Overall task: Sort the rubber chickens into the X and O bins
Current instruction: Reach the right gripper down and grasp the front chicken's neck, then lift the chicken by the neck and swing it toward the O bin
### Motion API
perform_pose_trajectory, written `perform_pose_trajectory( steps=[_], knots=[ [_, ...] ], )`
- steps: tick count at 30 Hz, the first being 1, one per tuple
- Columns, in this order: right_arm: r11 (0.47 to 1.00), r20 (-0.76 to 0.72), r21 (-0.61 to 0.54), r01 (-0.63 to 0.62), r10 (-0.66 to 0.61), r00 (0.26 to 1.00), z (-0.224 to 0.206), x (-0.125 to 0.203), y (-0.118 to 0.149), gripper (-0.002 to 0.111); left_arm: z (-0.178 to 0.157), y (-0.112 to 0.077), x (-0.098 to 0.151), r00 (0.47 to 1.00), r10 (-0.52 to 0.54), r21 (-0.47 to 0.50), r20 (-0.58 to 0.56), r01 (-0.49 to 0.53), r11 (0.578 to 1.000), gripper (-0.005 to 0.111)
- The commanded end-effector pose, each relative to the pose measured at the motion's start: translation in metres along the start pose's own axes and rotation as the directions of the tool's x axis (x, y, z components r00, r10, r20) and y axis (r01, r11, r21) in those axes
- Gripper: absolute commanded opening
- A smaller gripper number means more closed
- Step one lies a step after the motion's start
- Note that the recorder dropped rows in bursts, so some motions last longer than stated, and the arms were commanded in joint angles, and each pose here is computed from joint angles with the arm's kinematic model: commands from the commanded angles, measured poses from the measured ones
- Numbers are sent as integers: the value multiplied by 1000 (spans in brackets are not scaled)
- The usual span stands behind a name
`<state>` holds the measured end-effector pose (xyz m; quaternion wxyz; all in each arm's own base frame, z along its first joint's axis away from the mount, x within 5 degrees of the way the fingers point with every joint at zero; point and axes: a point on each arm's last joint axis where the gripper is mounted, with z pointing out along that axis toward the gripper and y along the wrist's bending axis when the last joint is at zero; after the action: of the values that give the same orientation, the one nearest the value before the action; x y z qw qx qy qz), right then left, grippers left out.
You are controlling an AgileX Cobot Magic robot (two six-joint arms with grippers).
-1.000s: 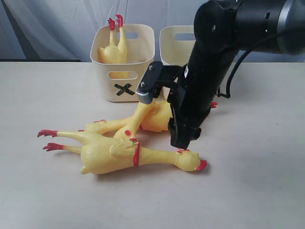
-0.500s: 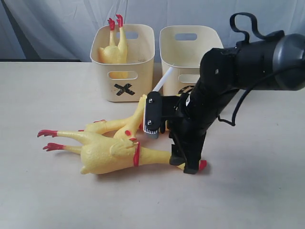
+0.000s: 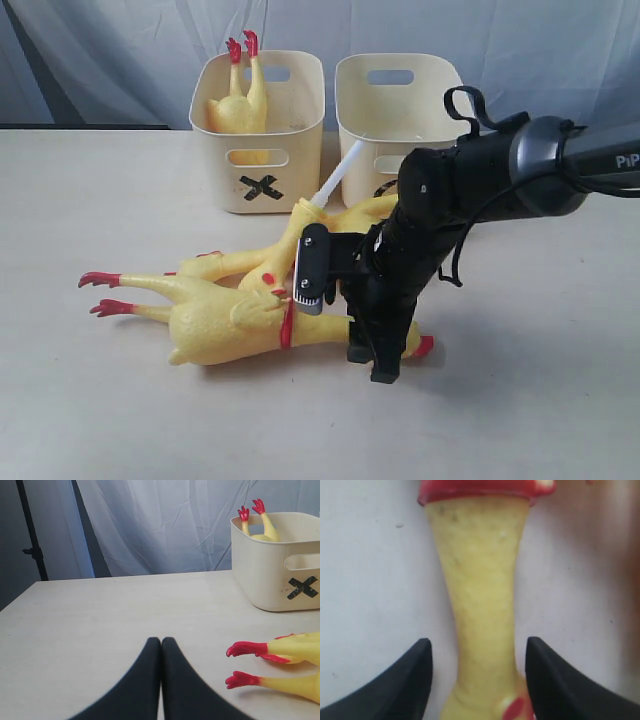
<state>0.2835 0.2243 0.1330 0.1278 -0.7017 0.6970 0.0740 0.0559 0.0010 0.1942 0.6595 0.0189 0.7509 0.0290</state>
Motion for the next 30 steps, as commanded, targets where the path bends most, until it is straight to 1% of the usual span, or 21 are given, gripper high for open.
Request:
perform_pose_trajectory(
  steps=[1, 2, 5, 8, 9, 16, 21, 25, 30],
  knots=[
    [1000, -5, -5, -7, 7, 1000, 6, 3, 0, 44, 0, 0, 0, 1000, -5, -1, 11, 5, 1000, 0],
    [1000, -6, -8, -7, 7, 1000, 7, 3, 0, 40, 0, 0, 0, 1000, -5, -1, 11, 5, 1000, 0],
    [1000, -6, -10, -7, 7, 1000, 7, 3, 0, 22, 0, 0, 0, 1000, -5, -1, 11, 5, 1000, 0],
    [1000, -8, -12, -5, 5, 1000, 7, 3, 0, 2, 0, 0, 0, 1000, -5, -1, 11, 5, 1000, 0],
    [1000, -8, -12, -5, 5, 1000, 7, 3, 0, -1, 0, 0, 0, 1000, -5, -1, 11, 5, 1000, 0],
    [999, -23, -51, -5, 4, 1000, 4, 4, 4, -1, 0, 0, 0, 1000, -5, -1, 11, 5, 1000, 0],
    [997, -14, -80, -5, 4, 1000, -12, 1, 9, -1, 0, 0, 0, 1000, -5, -1, 11, 5, 1000, 0],
    [996, 75, -74, -59, 64, 995, -35, -9, 13, -1, 0, 0, 0, 1000, -5, -1, 11, 5, 1000, 0],
    [988, 225, -72, -137, 150, 963, -71, -24, 19, -1, 0, 0, 0, 1000, -5, -1, 11, 5, 1000, 0]
  ],
)
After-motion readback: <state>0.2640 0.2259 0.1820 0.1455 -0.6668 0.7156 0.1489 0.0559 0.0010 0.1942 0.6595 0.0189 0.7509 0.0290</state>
